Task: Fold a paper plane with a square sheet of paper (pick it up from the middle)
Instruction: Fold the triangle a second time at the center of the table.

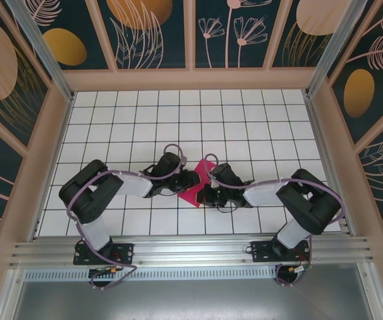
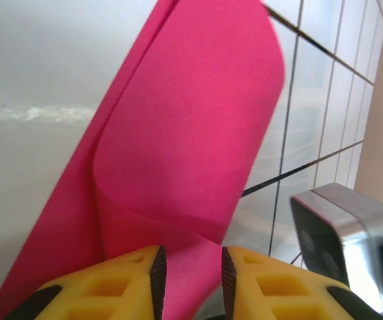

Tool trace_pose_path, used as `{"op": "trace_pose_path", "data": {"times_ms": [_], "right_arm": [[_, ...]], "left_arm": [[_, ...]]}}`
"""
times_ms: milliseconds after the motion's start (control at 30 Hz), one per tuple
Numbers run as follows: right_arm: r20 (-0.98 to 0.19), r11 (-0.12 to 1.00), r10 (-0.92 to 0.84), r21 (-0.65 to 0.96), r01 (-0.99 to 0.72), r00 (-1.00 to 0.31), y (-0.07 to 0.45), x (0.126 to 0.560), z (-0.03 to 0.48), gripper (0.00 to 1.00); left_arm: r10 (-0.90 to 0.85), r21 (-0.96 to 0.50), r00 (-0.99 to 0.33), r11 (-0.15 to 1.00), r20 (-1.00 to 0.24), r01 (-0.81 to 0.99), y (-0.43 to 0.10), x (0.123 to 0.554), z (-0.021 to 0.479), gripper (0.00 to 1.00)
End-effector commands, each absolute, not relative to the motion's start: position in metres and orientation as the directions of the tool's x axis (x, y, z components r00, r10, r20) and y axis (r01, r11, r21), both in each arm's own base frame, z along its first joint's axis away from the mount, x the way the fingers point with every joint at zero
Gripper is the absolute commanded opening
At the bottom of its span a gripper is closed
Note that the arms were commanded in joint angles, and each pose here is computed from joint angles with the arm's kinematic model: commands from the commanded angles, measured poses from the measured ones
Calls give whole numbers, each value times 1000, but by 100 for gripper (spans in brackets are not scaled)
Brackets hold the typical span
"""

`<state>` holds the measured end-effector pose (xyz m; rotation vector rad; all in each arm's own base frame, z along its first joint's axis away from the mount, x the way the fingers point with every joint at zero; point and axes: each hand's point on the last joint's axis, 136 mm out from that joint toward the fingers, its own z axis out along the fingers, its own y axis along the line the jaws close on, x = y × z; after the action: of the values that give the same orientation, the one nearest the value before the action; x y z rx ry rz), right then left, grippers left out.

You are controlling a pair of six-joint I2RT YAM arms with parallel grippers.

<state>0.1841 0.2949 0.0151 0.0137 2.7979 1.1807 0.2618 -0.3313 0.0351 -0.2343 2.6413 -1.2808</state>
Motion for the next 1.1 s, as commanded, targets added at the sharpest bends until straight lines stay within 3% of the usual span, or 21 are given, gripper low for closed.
{"op": "trace_pose_path", "data": {"times_ms": [0,133,400,500,1067], "right_arm": [[-21,792,61,609,36,-998,268,168,-22,4],[-27,800,57,599,29,-998,268,170,-23,4],[-32,810,48,587,20,-998,266,170,-24,3],[-24,821,29,571,10,-999,263,166,-28,0],[12,859,-43,511,-31,-999,252,154,-44,0]], "left_arm": [[-208,-801,-971,598,-118,-31,-331,256,46,30],[-184,-821,-980,570,-77,-42,-338,250,49,25],[-200,-764,-978,640,-63,-82,-335,258,16,21],[-208,-711,-972,700,-113,-68,-328,270,7,21],[-287,-746,-946,660,-149,-83,-310,307,18,23]]}}
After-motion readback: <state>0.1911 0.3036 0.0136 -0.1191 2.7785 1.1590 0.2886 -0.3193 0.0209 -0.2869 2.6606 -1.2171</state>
